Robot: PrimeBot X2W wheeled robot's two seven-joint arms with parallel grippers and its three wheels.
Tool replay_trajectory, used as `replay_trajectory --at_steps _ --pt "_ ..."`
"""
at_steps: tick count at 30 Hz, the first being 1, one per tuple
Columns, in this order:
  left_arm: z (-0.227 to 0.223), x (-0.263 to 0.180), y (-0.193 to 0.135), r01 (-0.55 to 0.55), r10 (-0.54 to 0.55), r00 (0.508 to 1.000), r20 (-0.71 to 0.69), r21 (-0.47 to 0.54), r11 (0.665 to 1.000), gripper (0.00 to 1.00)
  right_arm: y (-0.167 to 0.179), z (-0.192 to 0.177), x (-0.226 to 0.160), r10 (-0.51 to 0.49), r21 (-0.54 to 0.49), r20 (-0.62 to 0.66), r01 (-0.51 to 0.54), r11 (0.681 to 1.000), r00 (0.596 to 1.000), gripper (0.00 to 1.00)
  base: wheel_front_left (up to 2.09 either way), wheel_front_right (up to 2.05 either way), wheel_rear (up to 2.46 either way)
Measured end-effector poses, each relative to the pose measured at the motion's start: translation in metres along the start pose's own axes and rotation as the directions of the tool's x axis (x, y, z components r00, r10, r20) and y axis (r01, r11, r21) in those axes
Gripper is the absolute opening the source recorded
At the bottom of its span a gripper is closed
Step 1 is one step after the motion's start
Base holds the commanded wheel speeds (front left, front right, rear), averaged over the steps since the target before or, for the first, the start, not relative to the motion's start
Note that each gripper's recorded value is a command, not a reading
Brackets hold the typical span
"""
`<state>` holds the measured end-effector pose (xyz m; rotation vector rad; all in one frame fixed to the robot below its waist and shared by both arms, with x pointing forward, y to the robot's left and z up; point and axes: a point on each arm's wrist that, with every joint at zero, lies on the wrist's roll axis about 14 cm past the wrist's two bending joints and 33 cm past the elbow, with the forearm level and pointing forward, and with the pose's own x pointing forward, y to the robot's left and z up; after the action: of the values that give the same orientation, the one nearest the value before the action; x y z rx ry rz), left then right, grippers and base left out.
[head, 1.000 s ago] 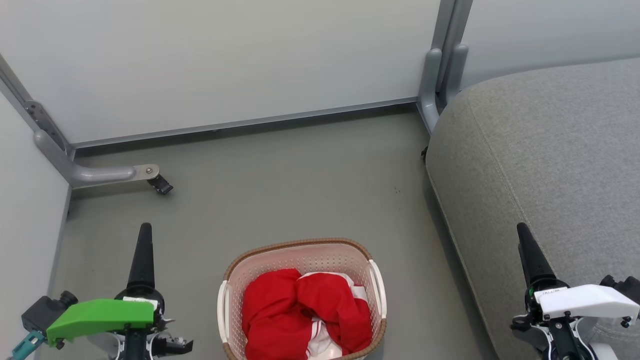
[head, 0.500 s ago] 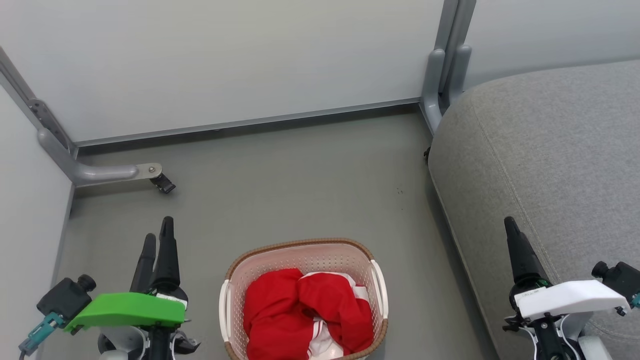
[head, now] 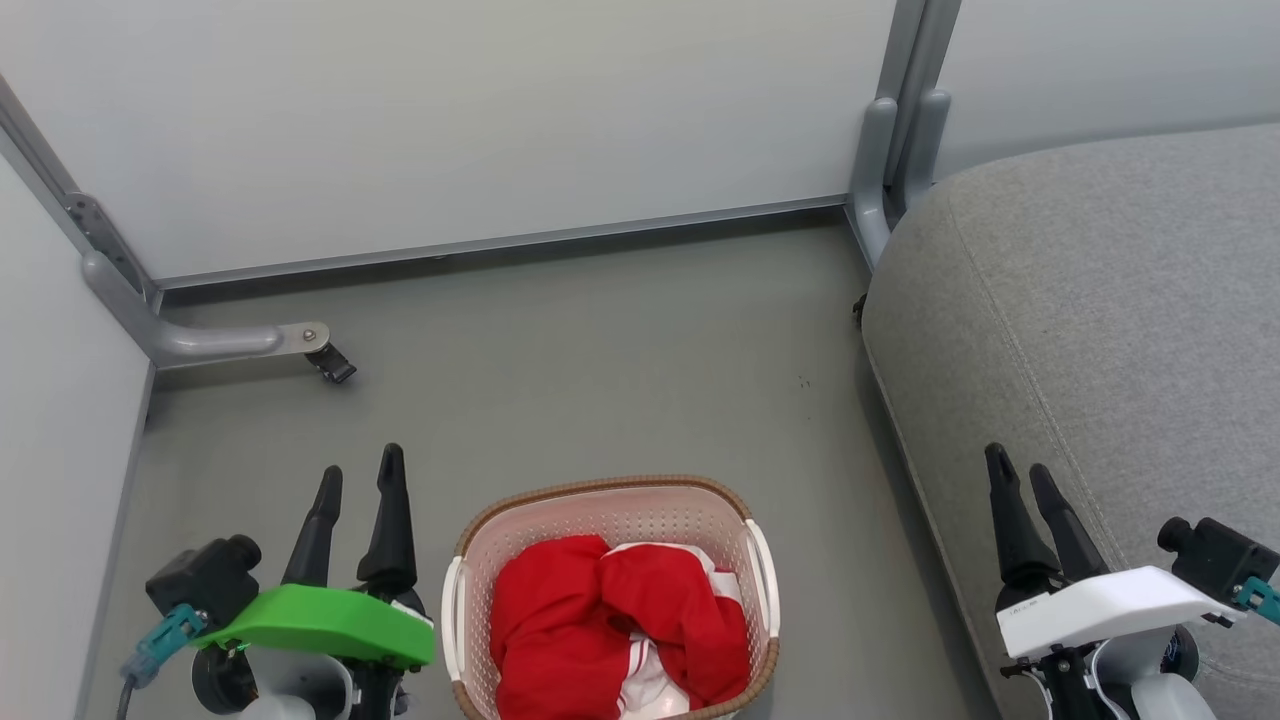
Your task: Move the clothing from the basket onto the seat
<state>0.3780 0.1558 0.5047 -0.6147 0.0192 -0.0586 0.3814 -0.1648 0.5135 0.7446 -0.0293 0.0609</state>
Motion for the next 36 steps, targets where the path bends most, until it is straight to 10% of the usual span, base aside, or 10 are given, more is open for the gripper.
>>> replay_trajectory --at_steps 36 --pt "-0.013 -0.006 -0.016 0.073 -0.075 0.997 -0.01 0.394 0.916 1.0 0.011 -0.016 -0.001 0.074 -0.376 -0.034 -0.082 0.923 0.997 1.0 0.0 0.0 0.0"
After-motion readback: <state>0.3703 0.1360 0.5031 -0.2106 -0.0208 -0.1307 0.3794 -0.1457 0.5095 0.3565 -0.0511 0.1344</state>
